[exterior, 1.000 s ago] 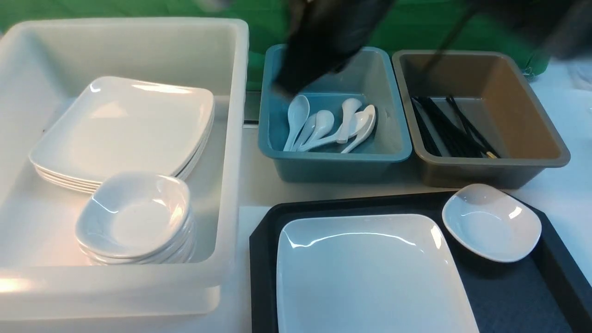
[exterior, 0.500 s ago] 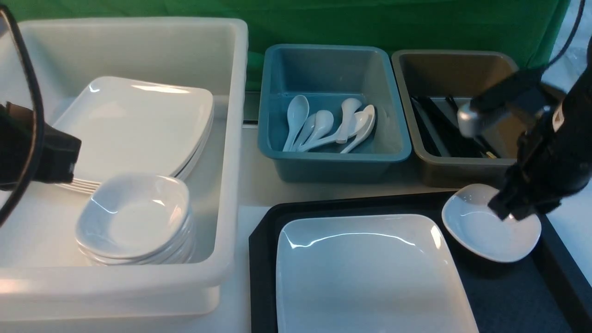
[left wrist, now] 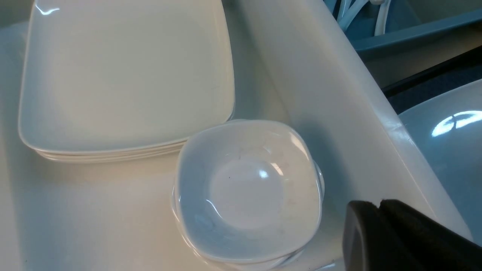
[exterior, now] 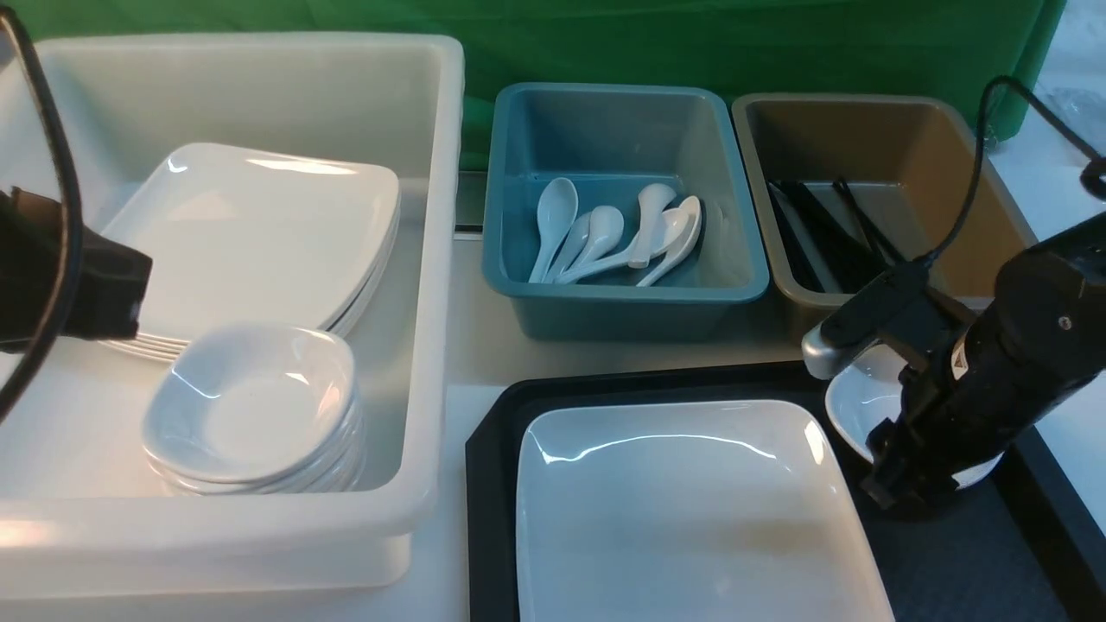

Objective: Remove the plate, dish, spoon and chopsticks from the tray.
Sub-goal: Use the right arm to grab a small plate from the dinner plate, then use the right arm to put the small plate into the large storage box on the left

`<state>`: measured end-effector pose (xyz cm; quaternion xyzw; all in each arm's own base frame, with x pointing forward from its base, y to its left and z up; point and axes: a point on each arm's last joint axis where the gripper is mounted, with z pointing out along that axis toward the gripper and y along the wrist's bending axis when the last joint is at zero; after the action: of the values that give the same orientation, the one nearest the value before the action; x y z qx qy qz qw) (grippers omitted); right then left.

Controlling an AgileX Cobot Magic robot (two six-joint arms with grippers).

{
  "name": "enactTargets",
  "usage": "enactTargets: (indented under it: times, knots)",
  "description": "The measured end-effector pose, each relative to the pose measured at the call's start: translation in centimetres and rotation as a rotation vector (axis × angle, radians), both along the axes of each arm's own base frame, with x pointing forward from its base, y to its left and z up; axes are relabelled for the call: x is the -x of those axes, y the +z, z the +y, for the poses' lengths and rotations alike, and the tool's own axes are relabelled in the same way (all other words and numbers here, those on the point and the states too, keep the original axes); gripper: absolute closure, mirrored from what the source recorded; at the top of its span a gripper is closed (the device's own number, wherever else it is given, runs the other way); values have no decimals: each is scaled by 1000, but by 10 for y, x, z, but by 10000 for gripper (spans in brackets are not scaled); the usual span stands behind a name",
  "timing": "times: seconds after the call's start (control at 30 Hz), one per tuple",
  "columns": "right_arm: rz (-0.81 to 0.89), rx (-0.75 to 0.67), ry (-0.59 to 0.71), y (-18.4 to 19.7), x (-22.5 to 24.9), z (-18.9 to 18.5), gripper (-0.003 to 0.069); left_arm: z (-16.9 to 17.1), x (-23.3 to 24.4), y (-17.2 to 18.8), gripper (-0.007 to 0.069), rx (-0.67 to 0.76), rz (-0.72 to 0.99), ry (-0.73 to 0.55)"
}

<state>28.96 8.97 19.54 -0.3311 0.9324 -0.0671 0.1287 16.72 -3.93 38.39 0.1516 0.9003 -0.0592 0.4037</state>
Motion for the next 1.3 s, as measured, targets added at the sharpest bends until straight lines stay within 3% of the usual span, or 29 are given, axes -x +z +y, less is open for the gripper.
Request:
enactTargets:
  times: [0.27, 0.53, 0.67, 0.83, 1.0, 1.17, 1.3]
  knots:
    - [22, 59, 33, -22, -9, -1, 218, 0, 0, 0, 608, 0, 1, 0]
    - [-22, 33, 31, -24, -14, 3, 524, 0, 0, 0, 608, 0, 1, 0]
    - [-15, 42, 23, -18, -12, 1, 538, 0, 0, 0, 608, 0, 1, 0]
    - [-80, -8, -27, 30, -1, 3, 589, 0, 0, 0, 608, 1, 1, 1]
    - [-209, -129, -45, 91, 17, 11, 594, 0, 0, 0, 608, 17, 5, 16]
    - [-351, -227, 10, 144, 29, 26, 594, 0, 0, 0, 608, 32, 7, 30]
    - [-451, -397, 133, 189, 37, 66, 594, 0, -1, 1, 608, 79, 16, 73]
